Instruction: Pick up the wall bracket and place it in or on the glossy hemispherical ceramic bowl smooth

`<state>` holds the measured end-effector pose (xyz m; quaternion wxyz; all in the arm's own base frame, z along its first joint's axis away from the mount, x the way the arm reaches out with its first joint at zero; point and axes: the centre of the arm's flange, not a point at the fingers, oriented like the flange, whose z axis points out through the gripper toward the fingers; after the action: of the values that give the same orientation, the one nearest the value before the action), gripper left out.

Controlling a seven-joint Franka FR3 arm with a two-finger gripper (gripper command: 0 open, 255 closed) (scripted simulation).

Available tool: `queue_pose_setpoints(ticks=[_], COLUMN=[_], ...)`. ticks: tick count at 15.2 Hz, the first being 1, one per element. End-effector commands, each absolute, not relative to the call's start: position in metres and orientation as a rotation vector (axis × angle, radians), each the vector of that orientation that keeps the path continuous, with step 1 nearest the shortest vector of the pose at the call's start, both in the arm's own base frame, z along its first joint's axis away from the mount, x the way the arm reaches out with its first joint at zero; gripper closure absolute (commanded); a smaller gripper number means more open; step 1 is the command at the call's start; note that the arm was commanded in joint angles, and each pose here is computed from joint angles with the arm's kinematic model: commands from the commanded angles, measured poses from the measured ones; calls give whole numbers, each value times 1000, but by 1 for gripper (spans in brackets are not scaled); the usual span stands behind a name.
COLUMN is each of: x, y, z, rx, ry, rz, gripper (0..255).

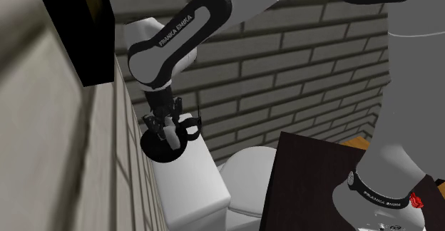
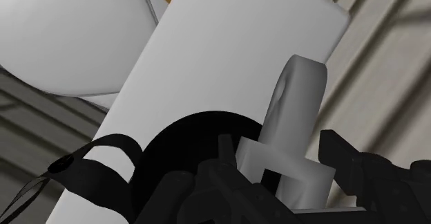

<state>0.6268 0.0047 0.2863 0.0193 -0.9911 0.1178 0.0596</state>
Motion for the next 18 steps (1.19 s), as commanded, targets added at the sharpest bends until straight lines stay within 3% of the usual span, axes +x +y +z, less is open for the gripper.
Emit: queue_pose_setpoints(ticks=[1, 6, 18], x=[651, 707, 707], y=[-14, -60, -60], z=[287, 292, 228], rx=[-3077, -3077, -3077], ry=[364, 364, 364], rz=[185, 185, 185], gripper=[255, 255, 255])
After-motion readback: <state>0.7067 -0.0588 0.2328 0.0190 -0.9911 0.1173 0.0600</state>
